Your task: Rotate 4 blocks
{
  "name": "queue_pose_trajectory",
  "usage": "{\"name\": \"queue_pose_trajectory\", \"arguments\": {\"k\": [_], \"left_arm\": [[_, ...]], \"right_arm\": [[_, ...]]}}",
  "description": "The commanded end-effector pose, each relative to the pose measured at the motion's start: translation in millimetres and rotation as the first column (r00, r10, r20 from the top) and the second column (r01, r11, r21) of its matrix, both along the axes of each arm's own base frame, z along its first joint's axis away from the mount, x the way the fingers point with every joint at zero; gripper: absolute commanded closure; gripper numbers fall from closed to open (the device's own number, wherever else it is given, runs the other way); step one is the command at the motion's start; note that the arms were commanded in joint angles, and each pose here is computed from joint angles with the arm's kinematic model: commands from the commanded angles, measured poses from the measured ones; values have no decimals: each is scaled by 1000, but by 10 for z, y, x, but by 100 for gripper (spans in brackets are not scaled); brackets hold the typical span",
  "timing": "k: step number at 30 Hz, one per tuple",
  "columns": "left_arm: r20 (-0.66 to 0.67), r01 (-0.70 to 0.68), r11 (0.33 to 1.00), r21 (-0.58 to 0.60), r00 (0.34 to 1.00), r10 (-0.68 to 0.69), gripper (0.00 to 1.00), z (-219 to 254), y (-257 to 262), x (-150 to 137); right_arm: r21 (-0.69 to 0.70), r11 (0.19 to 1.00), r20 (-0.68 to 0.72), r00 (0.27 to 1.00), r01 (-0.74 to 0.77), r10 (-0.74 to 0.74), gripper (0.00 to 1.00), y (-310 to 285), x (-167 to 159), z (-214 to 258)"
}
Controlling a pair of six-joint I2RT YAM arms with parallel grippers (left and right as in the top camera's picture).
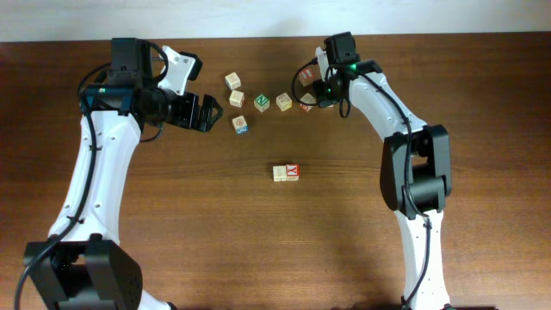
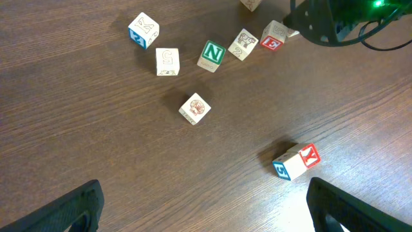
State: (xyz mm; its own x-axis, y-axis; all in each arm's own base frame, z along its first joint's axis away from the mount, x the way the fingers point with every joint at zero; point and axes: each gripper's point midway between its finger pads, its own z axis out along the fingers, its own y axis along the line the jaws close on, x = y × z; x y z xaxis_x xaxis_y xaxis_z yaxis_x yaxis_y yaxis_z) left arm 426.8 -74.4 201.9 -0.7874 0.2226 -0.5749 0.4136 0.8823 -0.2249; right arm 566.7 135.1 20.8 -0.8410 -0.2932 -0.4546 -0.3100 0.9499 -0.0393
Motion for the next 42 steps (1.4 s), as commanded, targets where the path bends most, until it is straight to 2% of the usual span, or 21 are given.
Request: {"name": "queue_pose_trajectory", "arguments": {"k": [1,3,5,9,11,13,14,20,22,25,28,31,32,35,36,38,40,42], "left_arm": [[14,4,1000,-18,1000,-3,1,72,-24,29],[13,4,1000,-18,1000,-3,1,71,-24,29],[13,4,1000,-18,1000,-3,1,71,-24,29],[13,4,1000,-18,1000,-3,1,71,-24,29],[14,4,1000,-18,1000,-4,1,71,-24,29],[14,4,1000,-18,1000,-4,1,71,-24,29],[13,4,1000,-18,1000,-3,1,71,-24,29],[14,4,1000,-18,1000,-4,1,71,-24,29],[14,4,1000,-18,1000,-3,1,72,-24,29],[14,4,1000,-18,1000,-4,1,71,-24,29],[14,4,1000,-18,1000,-3,1,71,-24,29],[14,4,1000,-18,1000,-3,1,72,-24,29],[13,4,1000,-18,1000,-3,1,71,-24,29],[13,4,1000,-18,1000,-3,1,71,-24,29],[14,4,1000,-18,1000,-3,1,72,-24,29],[13,4,1000,-18,1000,-3,1,71,-24,29],[14,4,1000,-18,1000,-4,1,71,-24,29],[13,4,1000,-18,1000,-3,1,71,-24,29]], "right_arm": [[2,1000,-37,999,-7,7,60,-24,-52,-105],[17,998,-68,996,61,-60,61,-50,-104,-128],[46,990,-93,987,133,-128,69,-47,-138,-139],[103,970,-148,968,221,-205,70,2,-254,146],[161,963,-246,954,216,-173,69,115,-501,379],[197,945,-467,872,262,-145,69,245,-1008,389],[154,952,-558,819,266,-138,69,307,-1299,346],[37,983,-709,698,182,-102,69,572,-2013,109],[25,985,-723,683,171,-101,69,598,-2090,92],[24,985,-724,682,169,-100,57,601,-2098,93],[31,985,-728,679,171,-95,51,618,-2106,100],[47,984,-713,696,171,-87,51,645,-2040,174],[68,983,-685,725,171,-78,51,658,-1925,261],[85,978,-453,882,191,-133,51,463,-1205,671],[78,977,-287,943,199,-169,51,389,-806,813],[85,975,-86,976,206,-199,51,385,-323,878],[52,995,8,996,87,-87,51,443,-62,729],[-8,999,-1,999,-36,36,51,476,6,377]]}}
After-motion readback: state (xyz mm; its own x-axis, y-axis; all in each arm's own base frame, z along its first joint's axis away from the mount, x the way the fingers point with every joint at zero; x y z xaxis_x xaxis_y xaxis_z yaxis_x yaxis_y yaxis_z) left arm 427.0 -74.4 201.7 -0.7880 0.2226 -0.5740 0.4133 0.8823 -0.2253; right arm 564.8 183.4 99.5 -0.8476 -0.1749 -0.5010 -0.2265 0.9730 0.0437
